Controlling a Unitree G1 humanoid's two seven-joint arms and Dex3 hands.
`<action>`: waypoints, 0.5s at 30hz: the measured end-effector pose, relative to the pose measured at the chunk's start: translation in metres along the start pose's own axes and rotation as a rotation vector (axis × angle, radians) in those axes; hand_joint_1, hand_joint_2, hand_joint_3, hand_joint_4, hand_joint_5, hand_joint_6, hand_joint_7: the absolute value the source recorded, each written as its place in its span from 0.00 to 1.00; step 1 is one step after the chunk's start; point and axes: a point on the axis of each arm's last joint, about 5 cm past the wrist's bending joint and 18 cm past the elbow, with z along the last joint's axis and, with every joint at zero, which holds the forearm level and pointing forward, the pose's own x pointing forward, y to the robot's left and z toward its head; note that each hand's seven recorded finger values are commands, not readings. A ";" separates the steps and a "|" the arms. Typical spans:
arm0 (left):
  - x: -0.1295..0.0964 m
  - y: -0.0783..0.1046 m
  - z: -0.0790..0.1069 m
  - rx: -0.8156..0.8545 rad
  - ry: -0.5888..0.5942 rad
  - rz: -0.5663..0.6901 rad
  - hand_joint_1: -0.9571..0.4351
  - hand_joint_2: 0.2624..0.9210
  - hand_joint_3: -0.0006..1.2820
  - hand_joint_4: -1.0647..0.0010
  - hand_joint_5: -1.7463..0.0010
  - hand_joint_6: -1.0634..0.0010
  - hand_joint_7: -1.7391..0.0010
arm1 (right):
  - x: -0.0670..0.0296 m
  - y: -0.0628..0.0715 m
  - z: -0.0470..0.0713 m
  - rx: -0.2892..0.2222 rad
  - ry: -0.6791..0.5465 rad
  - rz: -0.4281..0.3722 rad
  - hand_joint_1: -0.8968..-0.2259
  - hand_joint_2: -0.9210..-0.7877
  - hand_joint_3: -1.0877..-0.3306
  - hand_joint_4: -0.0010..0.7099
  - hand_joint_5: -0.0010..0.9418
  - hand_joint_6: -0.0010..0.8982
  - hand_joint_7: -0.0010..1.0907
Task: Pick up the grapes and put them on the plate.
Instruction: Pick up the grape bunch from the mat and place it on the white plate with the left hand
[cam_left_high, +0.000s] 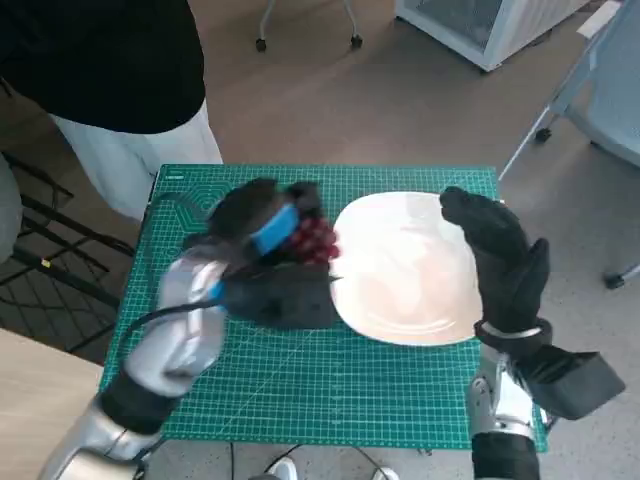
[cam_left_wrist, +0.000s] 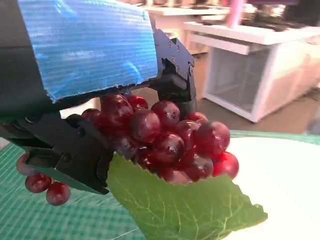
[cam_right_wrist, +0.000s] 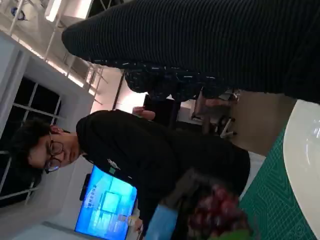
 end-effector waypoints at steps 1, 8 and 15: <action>0.003 0.002 0.004 0.007 -0.015 -0.003 0.69 1.00 0.11 0.42 0.22 0.49 0.36 | -0.0001 -0.001 0.001 -0.002 -0.003 -0.001 0.38 0.00 0.46 0.65 0.00 0.05 0.40; 0.020 0.012 0.027 0.051 -0.110 -0.012 0.69 1.00 0.11 0.43 0.20 0.47 0.37 | -0.0023 -0.006 0.004 -0.017 -0.017 -0.013 0.36 0.00 0.48 0.66 0.00 0.10 0.33; 0.035 0.014 0.047 0.083 -0.188 -0.009 0.69 1.00 0.11 0.40 0.24 0.50 0.33 | -0.0081 -0.011 0.006 -0.026 -0.019 -0.041 0.35 0.00 0.49 0.66 0.00 0.12 0.30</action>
